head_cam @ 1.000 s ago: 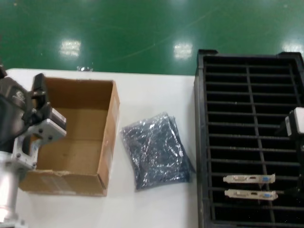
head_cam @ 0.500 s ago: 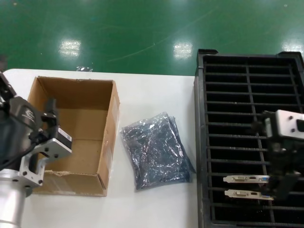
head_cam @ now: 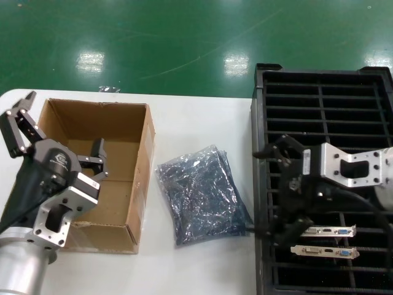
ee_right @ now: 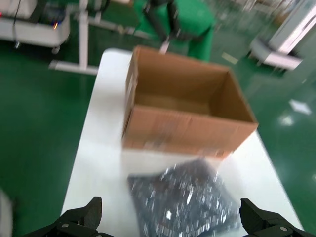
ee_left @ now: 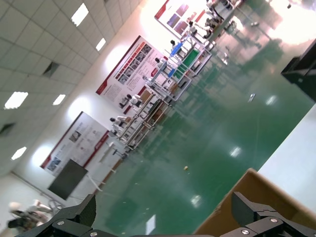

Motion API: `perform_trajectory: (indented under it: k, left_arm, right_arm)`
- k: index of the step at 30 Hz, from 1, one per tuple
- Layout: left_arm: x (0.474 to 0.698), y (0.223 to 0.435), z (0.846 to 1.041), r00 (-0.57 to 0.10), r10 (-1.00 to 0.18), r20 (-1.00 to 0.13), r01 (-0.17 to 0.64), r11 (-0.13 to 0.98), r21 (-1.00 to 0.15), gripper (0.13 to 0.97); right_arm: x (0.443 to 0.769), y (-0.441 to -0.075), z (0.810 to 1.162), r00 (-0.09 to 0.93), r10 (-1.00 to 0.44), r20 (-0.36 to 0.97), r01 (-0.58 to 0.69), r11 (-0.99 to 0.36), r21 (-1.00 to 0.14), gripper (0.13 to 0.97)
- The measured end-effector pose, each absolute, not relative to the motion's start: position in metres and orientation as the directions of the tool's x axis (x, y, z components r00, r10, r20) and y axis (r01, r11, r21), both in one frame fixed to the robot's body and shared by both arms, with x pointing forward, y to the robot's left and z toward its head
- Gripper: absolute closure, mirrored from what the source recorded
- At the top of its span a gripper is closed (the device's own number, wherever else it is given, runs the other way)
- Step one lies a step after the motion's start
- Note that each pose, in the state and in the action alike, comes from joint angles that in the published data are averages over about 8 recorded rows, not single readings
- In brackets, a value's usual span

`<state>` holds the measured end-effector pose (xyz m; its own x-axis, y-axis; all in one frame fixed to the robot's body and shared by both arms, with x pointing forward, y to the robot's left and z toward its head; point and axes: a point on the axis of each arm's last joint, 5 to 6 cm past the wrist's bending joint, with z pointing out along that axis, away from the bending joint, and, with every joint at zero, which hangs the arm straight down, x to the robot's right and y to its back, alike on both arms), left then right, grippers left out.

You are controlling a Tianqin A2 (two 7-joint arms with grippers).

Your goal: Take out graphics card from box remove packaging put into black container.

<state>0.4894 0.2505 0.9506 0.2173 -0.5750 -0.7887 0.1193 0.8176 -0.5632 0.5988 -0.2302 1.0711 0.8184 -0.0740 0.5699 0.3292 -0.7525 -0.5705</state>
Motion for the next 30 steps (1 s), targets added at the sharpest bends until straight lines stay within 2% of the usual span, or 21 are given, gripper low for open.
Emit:
perform_trajectory:
  k: [15,30]
  left_arm:
    - [0.497,0.253,0.926,0.106,-0.757,-0.645,0.182,0.652,-0.736,0.132]
    - [0.501,0.26,0.901,0.013,-0.891,-0.455,0.169,0.45,-0.877,0.132]
  right_arm:
    - [0.594,-0.218,1.022,0.756,-0.343,0.557,0.35,-0.506,-0.788,0.13]
    - [0.579,-0.227,0.967,0.616,-0.674,0.407,0.285,-0.291,-0.913,0.13]
